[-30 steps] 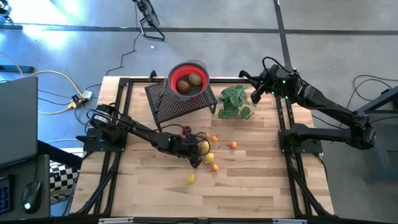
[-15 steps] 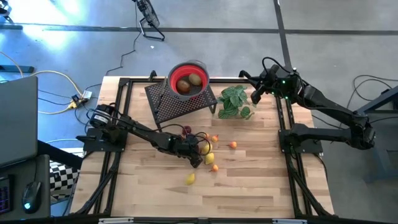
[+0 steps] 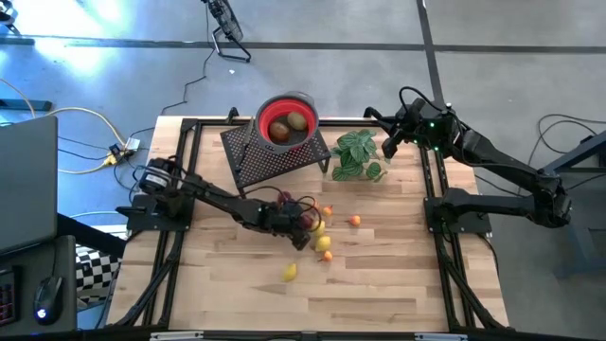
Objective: Pick & Place Fruit
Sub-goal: Put the bottom red pomegranate into the red basket on the shelf
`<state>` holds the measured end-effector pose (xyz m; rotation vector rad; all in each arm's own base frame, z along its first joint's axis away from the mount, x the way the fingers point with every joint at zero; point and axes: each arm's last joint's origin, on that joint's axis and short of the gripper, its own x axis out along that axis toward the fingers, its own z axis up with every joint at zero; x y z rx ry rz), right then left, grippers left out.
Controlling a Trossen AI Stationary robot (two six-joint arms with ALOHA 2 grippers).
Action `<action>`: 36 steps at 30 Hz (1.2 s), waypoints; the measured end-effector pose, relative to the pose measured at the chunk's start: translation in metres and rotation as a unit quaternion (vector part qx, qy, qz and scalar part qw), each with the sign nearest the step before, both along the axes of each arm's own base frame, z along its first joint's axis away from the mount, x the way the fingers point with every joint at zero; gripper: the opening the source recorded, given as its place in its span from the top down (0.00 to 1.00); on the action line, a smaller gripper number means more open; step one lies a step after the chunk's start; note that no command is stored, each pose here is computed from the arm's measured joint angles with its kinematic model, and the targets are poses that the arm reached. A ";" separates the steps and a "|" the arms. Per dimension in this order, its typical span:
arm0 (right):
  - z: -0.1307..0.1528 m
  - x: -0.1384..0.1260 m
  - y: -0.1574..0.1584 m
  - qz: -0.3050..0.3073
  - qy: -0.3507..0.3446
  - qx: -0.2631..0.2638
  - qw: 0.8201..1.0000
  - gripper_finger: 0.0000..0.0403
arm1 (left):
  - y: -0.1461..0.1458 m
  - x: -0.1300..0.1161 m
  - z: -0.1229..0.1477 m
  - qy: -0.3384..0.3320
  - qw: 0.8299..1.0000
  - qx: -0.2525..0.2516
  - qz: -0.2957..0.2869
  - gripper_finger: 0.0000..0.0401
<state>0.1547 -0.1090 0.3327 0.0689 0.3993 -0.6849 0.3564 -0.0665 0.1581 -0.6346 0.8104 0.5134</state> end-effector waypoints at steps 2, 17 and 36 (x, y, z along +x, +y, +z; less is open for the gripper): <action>0.000 0.000 0.000 0.000 0.000 0.000 1.000 0.88 | 0.004 0.001 0.000 0.000 1.000 0.000 0.005 0.31; 0.000 0.000 0.000 -0.002 0.001 0.000 1.000 0.88 | 0.010 0.011 0.007 -0.050 0.998 0.017 -0.018 0.31; 0.000 0.000 0.000 -0.001 0.001 0.000 1.000 0.88 | 0.010 0.011 -0.011 -0.019 1.000 0.019 -0.017 0.31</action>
